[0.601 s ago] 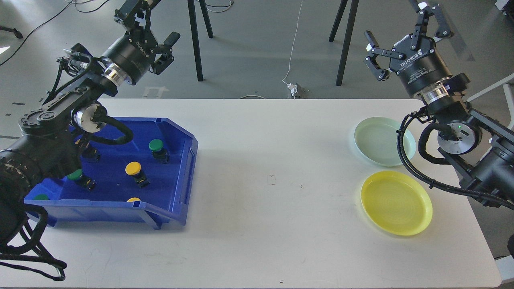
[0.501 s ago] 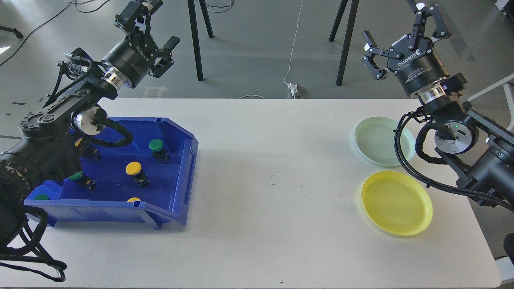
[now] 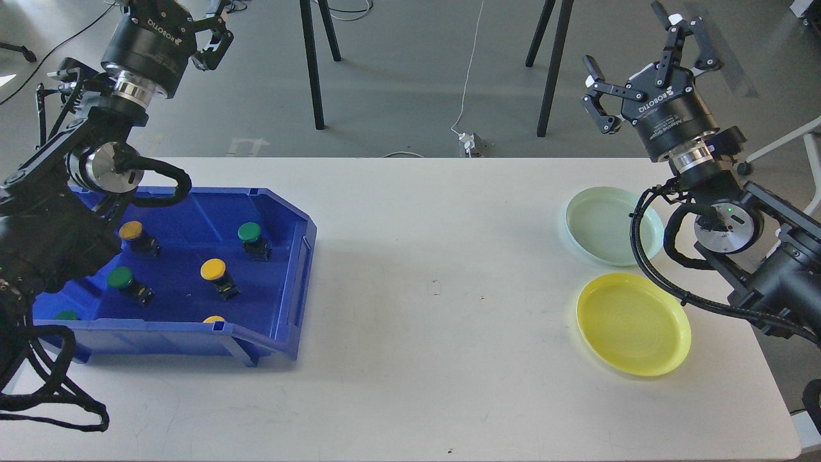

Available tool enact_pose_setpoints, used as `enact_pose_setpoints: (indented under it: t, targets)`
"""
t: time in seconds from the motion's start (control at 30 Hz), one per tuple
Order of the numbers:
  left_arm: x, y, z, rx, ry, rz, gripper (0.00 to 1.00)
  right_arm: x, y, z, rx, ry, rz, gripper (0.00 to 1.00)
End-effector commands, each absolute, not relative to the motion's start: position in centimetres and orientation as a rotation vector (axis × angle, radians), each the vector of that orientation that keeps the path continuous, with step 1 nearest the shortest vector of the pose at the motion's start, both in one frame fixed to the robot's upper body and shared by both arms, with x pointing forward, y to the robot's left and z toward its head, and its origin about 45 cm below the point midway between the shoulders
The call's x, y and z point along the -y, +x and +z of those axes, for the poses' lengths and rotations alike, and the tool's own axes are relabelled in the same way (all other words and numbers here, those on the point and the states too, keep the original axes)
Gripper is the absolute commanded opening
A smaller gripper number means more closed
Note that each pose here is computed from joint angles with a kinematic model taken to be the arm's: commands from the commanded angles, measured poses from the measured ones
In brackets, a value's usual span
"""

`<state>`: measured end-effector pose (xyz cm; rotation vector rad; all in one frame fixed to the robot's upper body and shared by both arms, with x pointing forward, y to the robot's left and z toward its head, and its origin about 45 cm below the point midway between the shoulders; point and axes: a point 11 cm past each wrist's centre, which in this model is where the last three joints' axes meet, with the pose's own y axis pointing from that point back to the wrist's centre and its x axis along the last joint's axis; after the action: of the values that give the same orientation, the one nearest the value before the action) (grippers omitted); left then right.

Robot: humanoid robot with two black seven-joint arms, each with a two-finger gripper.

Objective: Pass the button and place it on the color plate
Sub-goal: 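Move the left gripper over the blue bin toward a yellow button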

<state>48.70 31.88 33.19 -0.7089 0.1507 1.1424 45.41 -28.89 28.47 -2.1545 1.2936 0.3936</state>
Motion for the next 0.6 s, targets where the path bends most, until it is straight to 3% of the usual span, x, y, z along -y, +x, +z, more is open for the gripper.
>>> enact_pose_setpoints:
  t: [0.0, 0.1, 0.3, 0.43, 0.57]
  targets:
    - [-30.8, 47.1, 35.1, -0.174, -0.86, 1.06, 1.0, 28.9, 45.4, 28.5, -1.293, -2.153, 0.392, 0.99]
    - [-29.7, 45.7, 36.8, -0.104, -0.771, 0.968, 1.0, 29.2, 45.4, 28.6, -1.299, -2.153, 0.387, 0.99]
    - [-30.2, 42.6, 41.1, 0.227, -0.341, 0.818, 1.0, 29.7, 45.2, 28.2, -1.316, -2.152, 0.392, 0.99]
    - [-27.5, 41.2, 40.7, 0.446, 0.036, 0.63, 1.0, 29.7, 45.1, 27.9, -1.318, -2.15, 0.399, 0.99]
    - [-26.8, 39.0, 37.1, 0.636, 0.438, 0.399, 1.0, 29.9, 44.8, 27.1, -1.333, -2.148, 0.417, 0.99]
